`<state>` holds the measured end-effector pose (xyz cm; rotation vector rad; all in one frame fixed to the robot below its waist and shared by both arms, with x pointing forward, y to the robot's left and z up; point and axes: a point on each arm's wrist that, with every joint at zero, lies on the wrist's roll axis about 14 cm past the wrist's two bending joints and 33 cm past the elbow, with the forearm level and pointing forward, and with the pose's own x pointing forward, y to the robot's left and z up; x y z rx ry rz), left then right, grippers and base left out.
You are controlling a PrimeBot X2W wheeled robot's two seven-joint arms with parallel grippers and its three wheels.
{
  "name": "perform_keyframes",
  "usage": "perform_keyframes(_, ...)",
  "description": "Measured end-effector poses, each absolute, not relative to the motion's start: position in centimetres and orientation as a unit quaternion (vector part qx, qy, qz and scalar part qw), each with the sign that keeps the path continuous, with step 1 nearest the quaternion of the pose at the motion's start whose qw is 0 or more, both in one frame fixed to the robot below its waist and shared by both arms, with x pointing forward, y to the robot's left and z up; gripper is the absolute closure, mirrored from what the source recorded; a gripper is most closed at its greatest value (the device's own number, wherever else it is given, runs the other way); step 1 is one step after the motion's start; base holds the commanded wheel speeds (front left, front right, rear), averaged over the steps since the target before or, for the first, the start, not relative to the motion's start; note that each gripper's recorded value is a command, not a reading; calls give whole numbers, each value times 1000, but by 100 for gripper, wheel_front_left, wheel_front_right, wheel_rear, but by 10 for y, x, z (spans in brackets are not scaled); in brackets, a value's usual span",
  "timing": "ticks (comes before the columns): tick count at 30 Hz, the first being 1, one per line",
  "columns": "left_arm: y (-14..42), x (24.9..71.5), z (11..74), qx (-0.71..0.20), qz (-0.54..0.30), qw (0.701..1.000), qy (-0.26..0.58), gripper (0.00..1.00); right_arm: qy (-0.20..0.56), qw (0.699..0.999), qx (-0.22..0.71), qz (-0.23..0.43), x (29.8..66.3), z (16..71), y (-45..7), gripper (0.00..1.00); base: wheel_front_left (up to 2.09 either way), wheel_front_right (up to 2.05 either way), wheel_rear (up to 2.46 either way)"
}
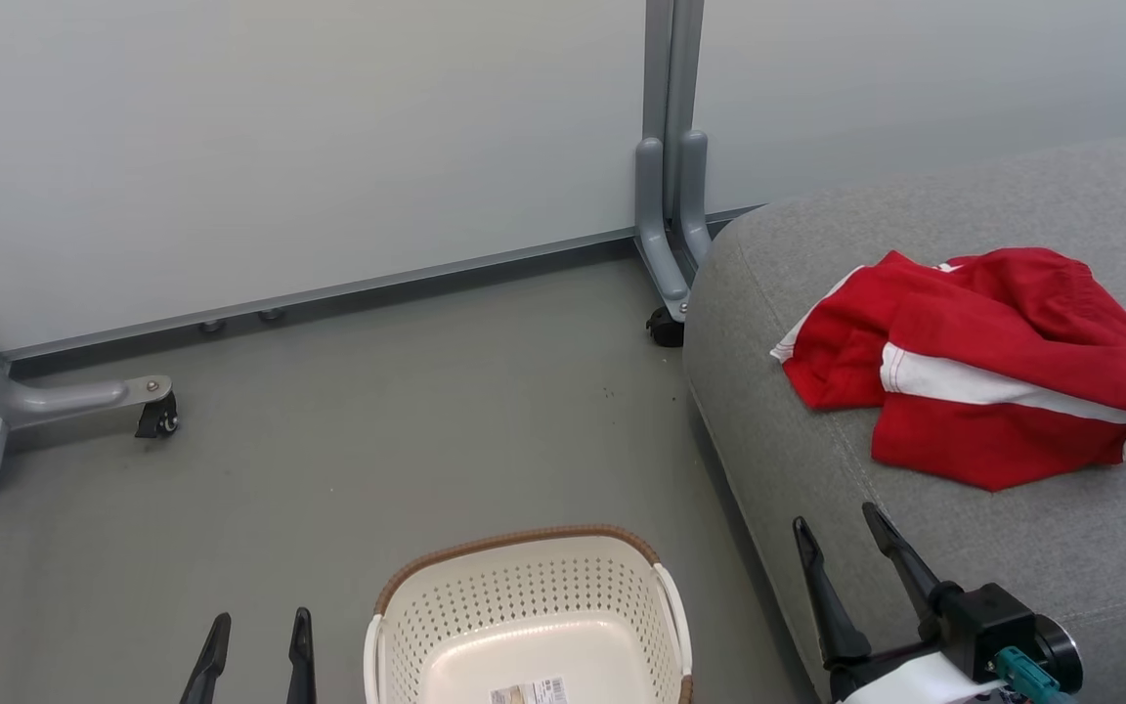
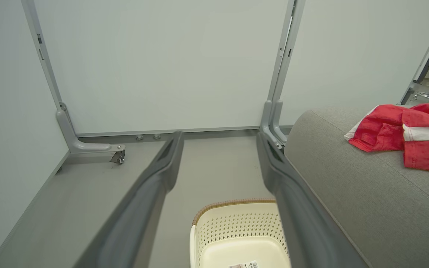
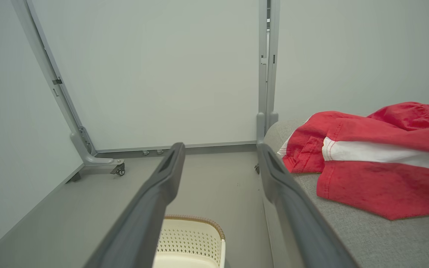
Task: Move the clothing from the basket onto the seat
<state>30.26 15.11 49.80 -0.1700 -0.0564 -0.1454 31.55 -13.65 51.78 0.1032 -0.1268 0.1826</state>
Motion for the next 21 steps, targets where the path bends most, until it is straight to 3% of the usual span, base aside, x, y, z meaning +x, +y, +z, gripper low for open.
perform_keyframes(11,152,303,495,-93,-70,993,-23,0,-57,993,58,90,317,514,-136,0,0,0,0)
perform_keyframes(12,152,303,495,-93,-69,993,-22,100,-56,993,59,90,316,514,-136,100,0,0,0)
perform_keyframes(21,154,301,478,-141,-55,988,9,100,-20,991,108,75,312,494,-142,100,0,0,0)
